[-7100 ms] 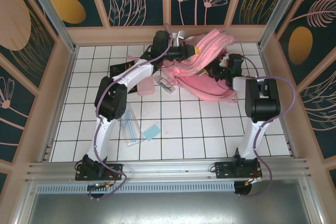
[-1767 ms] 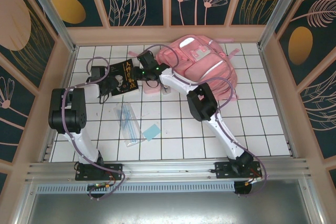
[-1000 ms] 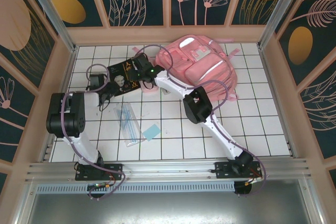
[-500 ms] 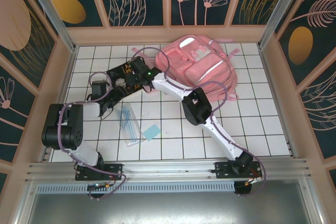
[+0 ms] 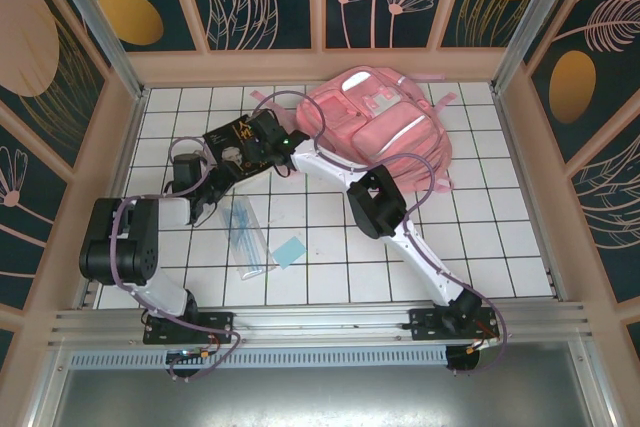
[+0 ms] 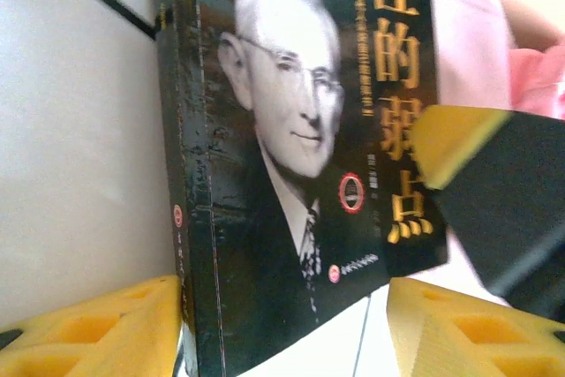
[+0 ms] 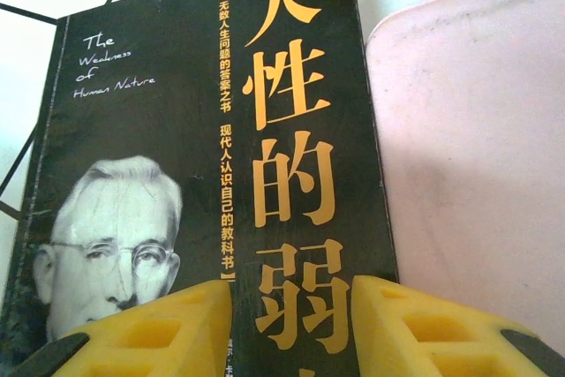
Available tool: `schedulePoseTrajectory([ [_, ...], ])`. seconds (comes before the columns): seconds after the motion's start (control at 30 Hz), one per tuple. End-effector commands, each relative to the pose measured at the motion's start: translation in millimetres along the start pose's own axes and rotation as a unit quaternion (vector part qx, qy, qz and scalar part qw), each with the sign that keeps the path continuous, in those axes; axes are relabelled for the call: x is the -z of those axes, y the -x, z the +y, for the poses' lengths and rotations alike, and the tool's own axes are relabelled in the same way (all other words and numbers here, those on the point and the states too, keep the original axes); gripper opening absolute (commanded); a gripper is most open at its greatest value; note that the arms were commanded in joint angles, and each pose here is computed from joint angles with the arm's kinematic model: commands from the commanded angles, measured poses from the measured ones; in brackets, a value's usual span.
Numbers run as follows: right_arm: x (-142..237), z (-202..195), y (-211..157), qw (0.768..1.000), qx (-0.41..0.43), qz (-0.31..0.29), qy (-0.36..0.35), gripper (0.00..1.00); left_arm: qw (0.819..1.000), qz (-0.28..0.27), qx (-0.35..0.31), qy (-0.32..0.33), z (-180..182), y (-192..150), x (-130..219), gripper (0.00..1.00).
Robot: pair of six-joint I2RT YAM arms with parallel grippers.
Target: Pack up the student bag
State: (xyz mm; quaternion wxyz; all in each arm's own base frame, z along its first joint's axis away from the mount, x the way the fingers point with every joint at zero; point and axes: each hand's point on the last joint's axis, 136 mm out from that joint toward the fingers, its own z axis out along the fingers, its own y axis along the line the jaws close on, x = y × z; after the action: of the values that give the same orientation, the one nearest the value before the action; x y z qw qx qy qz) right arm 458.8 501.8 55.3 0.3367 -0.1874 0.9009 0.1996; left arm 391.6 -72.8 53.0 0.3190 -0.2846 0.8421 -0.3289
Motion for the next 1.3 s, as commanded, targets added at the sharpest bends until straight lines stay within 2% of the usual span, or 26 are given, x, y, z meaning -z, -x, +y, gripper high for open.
schedulePoseTrajectory([
  [0.0, -21, -16, -92, 0.991, 0.003, 0.134, -0.022, 0.4, 0.991, -0.01, -0.039, -0.13, -75, 15, 18, 0.62],
  [0.17, -21, -16, -95, 0.99, -0.006, 0.141, -0.013, 0.4, 0.99, -0.01, -0.036, -0.136, -79, 15, 21, 0.62],
  [0.37, -22, -12, -96, 0.99, -0.01, 0.143, 0.001, 0.4, 0.994, 0.02, -0.018, -0.104, -52, 2, -3, 0.61],
  [0.53, -24, -10, -101, 0.988, -0.02, 0.15, 0.016, 0.39, 0.993, 0.043, 0.01, -0.107, -40, -10, -22, 0.61],
  [0.7, -26, -5, -103, 0.987, -0.025, 0.153, 0.032, 0.37, 0.991, 0.036, 0.012, -0.128, -54, -4, -25, 0.59],
  [0.87, -23, -9, -103, 0.988, -0.019, 0.154, 0.023, 0.38, 0.992, 0.03, 0.003, -0.122, -62, 2, -19, 0.57],
  [0.97, -19, -11, -102, 0.988, -0.012, 0.155, 0.02, 0.38, 0.994, 0.001, -0.02, -0.109, -73, 17, -4, 0.59],
  [1.07, -14, -17, -108, 0.987, -0.003, 0.162, 0.009, 0.38, 0.998, -0.036, -0.041, -0.038, -67, 40, 6, 0.63],
  [1.17, -8, -24, -116, 0.985, 0.005, 0.171, -0.002, 0.38, 0.994, -0.086, -0.067, 0.012, -67, 75, 14, 0.67],
  [1.27, -2, -26, -122, 0.984, 0.009, 0.177, -0.004, 0.38, 0.991, -0.1, -0.086, 0.015, -76, 100, 4, 0.67],
])
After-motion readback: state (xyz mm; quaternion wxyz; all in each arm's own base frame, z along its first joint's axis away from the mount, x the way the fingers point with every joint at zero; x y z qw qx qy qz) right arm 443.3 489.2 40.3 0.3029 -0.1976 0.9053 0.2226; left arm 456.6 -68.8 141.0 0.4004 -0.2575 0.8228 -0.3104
